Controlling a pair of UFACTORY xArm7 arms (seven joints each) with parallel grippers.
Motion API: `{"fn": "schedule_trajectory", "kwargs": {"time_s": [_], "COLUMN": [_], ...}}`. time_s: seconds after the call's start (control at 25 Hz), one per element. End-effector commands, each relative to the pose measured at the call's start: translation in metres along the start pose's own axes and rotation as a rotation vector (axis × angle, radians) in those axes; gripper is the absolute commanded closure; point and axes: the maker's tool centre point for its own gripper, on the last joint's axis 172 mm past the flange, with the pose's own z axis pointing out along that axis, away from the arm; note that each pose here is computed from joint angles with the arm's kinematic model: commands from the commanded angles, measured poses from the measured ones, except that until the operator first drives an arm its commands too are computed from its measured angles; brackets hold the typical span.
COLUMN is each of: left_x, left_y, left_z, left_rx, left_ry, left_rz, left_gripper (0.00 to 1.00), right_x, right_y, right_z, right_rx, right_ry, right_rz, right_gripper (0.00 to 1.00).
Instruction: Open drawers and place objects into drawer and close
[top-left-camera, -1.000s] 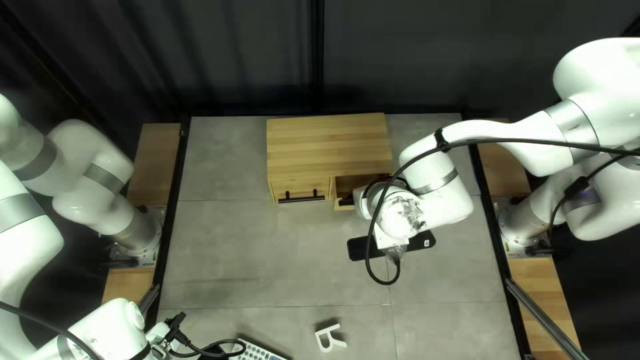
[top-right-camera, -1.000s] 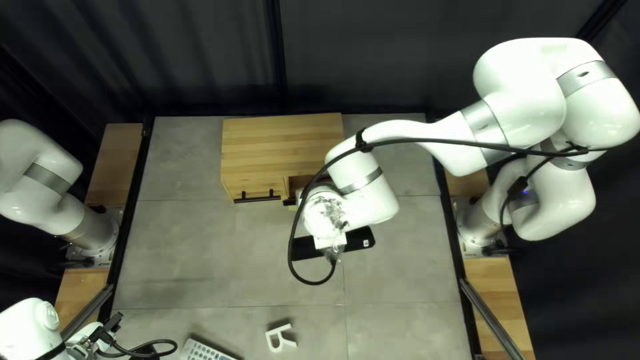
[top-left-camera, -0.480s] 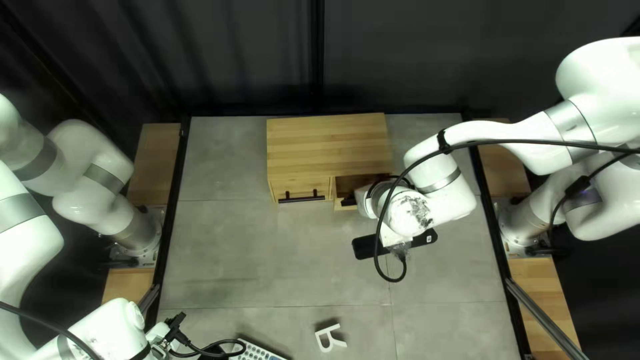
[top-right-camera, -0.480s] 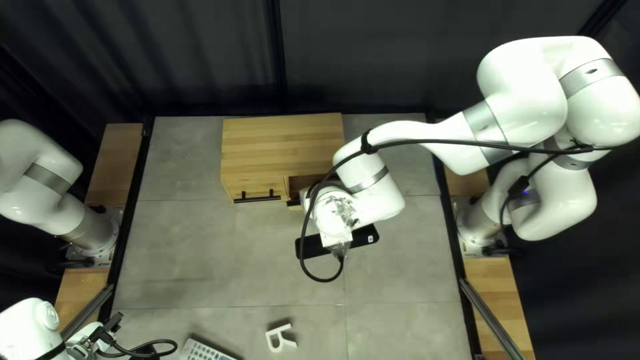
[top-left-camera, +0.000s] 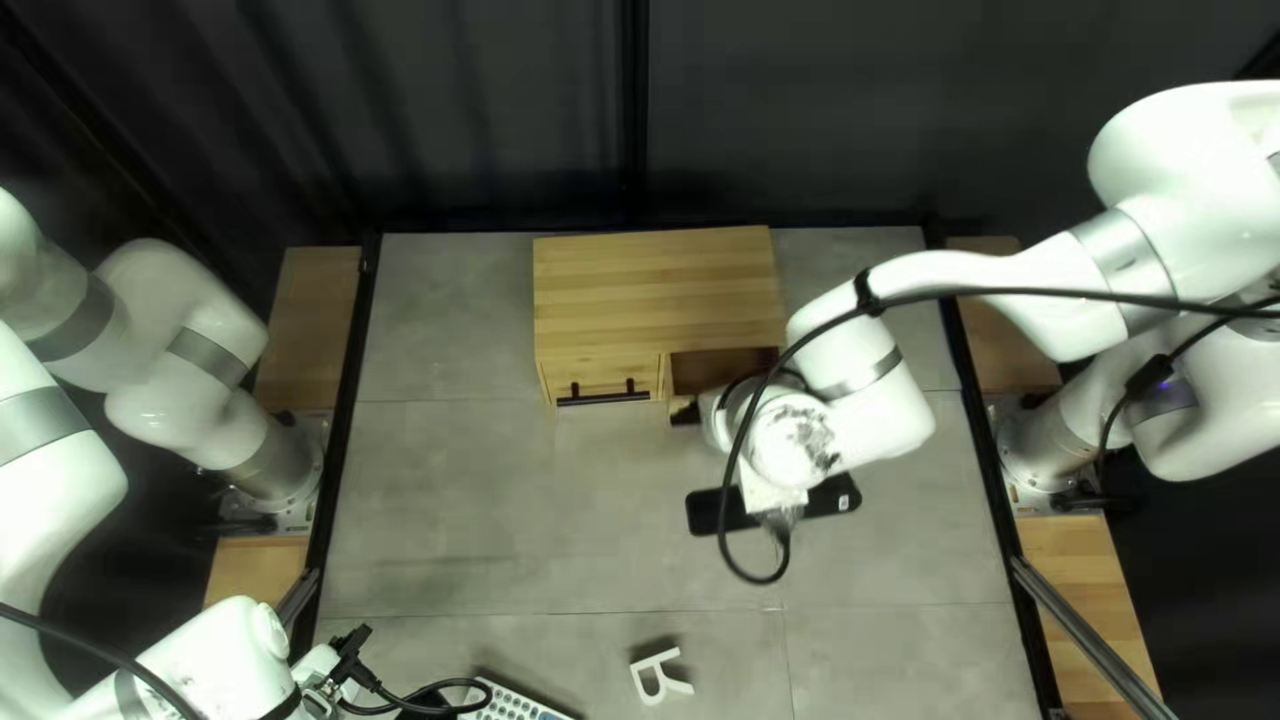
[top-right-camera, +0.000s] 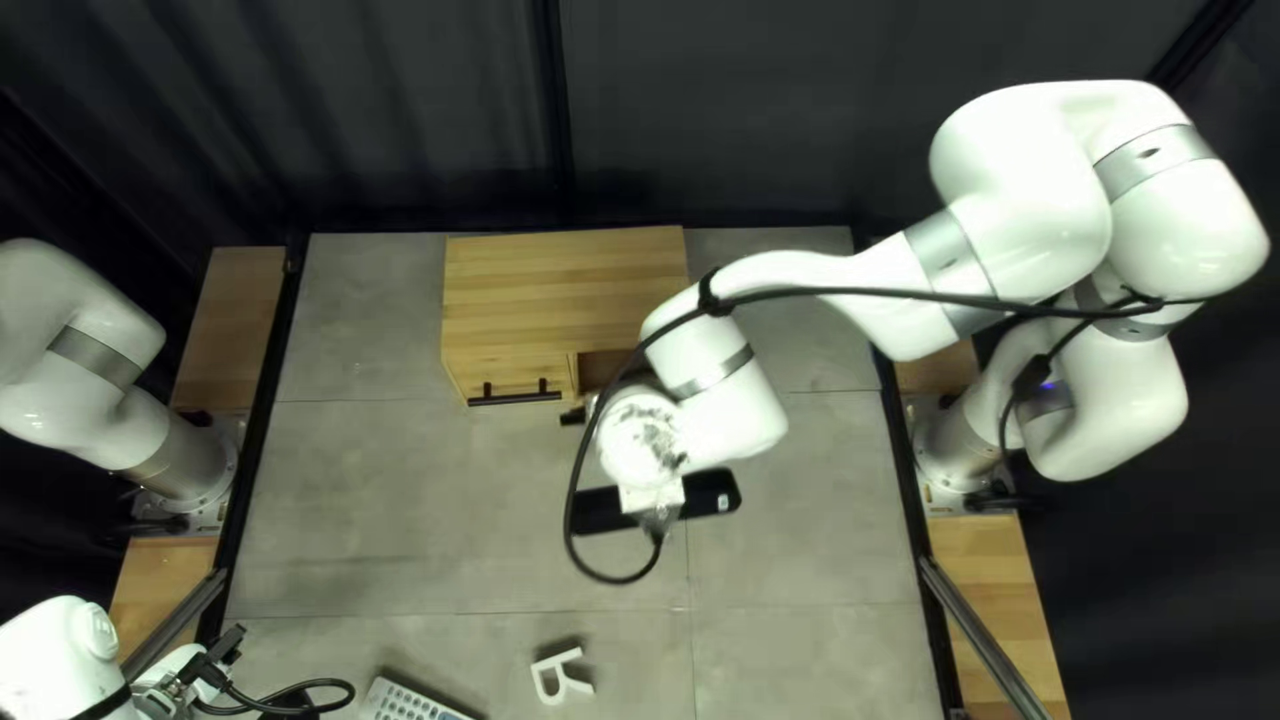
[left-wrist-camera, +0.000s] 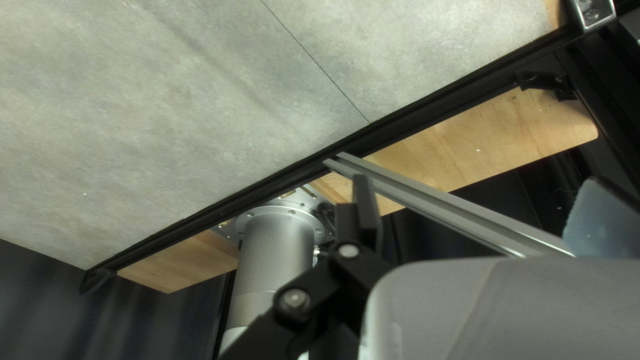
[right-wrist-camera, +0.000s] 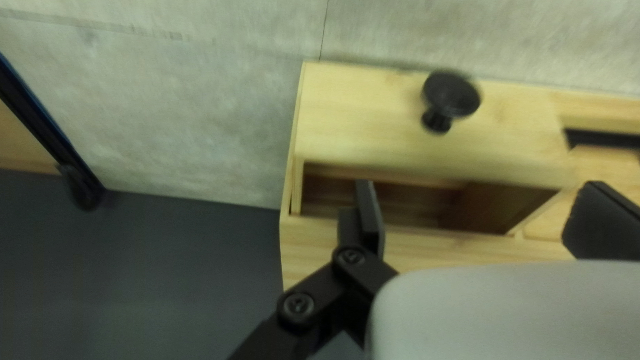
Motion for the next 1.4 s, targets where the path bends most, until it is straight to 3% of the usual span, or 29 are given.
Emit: {"fn": "schedule_trajectory", "kwargs": {"time_s": [0.04,0.48,0.88,1.4], "left_x": [0.000,0.000,0.000,0.000], "left_y": [0.000,0.000,0.000,0.000], "left_z": [0.000,0.000,0.000,0.000], "left_rx": [0.000,0.000,0.000,0.000], "left_ry": [0.000,0.000,0.000,0.000], "left_rz": [0.000,0.000,0.000,0.000], "left_gripper": [0.00,0.00,0.00,0.00], "right_x": [0.010,0.013,0.016,0.009], "right_y": [0.000,0.017,0.012,0.009], "right_z": [0.013,0.049,0.052,0.059], "right_rx": [0.013,-0.006,-0.020,-0.021], "right_ry": [0.005,0.039,0.067,0.049], "right_rz": [0.007,0.032,0.055,0.052], "right_gripper": [0.00,0.00,0.00,0.00]}}
